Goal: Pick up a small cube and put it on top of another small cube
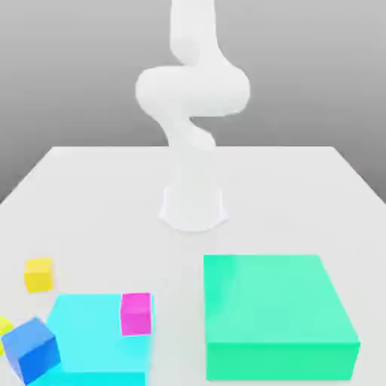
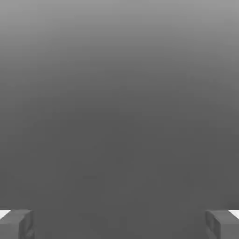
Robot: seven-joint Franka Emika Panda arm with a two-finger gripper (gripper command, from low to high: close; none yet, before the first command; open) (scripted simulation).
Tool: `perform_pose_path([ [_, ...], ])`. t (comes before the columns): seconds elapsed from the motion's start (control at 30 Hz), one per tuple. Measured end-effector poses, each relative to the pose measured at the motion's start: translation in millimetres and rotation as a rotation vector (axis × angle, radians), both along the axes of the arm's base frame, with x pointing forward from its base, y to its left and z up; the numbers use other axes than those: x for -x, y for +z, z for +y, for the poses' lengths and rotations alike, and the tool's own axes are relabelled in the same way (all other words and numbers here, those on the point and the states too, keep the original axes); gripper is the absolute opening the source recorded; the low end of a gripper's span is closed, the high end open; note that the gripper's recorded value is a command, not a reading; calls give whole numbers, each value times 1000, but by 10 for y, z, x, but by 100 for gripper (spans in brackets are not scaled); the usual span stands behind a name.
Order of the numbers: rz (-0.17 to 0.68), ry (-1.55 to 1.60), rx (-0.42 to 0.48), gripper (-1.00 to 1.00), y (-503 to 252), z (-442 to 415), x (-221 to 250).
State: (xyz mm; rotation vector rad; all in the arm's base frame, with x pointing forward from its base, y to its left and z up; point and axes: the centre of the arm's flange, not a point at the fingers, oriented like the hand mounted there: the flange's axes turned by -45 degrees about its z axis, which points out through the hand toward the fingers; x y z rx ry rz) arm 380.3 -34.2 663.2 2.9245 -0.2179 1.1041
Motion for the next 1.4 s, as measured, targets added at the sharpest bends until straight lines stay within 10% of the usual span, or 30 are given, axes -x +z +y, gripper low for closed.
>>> perform_pose_path([
  [0.33, 288, -510, -185, 0, -2163, -1642, -339],
  [0.93, 590, -1152, -485, 0, -5275, -2808, 1227],
  [0.97, 590, -1152, -485, -100, -5339, -2803, 1231],
  [1.4, 589, -1151, -486, -100, -4776, -2804, 1222],
])
